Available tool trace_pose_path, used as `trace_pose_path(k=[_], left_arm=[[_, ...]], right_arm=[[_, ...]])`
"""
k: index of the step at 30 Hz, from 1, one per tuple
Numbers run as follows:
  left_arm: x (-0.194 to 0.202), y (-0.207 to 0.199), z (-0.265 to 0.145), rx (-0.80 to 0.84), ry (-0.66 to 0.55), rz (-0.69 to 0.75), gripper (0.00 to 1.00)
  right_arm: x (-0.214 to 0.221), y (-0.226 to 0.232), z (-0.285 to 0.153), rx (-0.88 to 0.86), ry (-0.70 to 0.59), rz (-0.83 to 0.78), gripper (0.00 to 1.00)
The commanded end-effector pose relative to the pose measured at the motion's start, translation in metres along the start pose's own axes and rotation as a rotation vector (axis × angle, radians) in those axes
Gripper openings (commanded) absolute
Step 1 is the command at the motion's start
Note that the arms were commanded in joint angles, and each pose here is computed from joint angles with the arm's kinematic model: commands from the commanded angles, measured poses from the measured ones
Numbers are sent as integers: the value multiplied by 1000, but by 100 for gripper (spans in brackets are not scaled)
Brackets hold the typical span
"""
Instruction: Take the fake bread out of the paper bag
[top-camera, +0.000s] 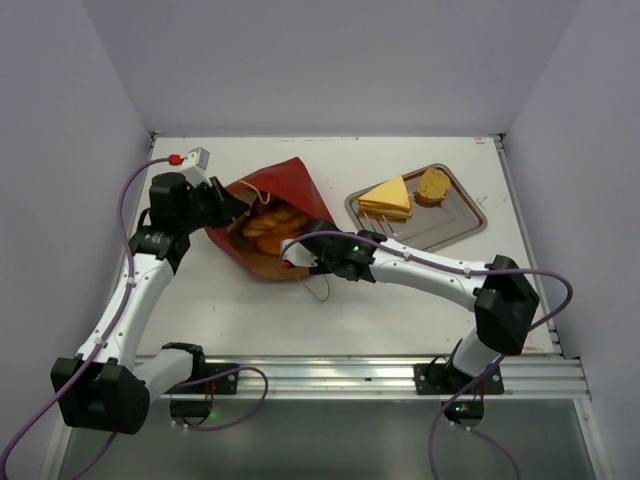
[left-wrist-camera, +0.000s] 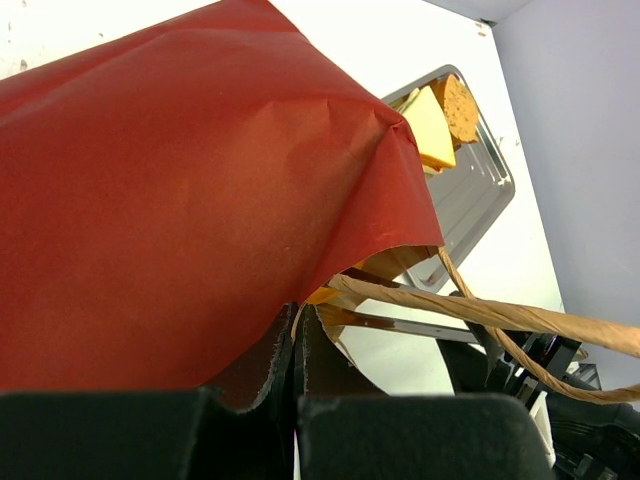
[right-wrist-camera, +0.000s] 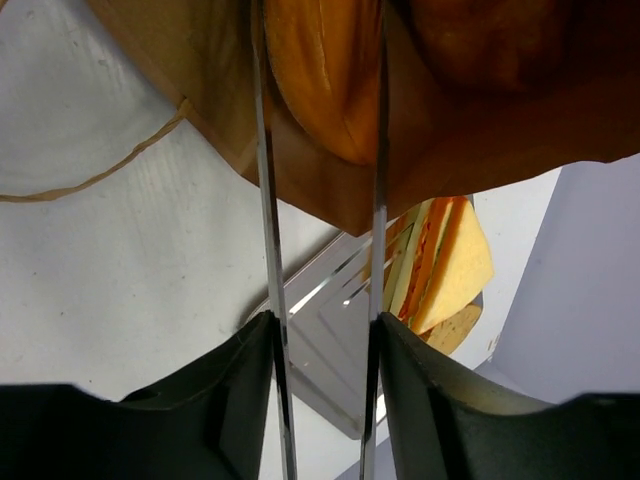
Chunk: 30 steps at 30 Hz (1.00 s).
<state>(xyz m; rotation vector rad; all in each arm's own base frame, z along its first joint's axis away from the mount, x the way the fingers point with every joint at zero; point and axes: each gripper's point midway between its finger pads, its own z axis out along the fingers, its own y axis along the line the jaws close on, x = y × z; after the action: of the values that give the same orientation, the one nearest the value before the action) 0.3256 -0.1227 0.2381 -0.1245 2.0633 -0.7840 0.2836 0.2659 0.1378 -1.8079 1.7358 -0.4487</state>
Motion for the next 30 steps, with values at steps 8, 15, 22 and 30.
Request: trace_pose_path(k=[8,15,22,30], left_arm=[[-3,-6,-4,32,-28,25,0],[-2,-3,-2,24,-28,21,0],[-6,1,2,5,-41,5,0],[-20,1,2,-24,-79,-11,0]], right_arm=[[-9,-15,-12,47,-21,36,3],[-15,-13,-36,-38,-138,106,0],[-7,-22,-68,-68,-248,165,0],[10,5,-105,-198,-379,101,0]])
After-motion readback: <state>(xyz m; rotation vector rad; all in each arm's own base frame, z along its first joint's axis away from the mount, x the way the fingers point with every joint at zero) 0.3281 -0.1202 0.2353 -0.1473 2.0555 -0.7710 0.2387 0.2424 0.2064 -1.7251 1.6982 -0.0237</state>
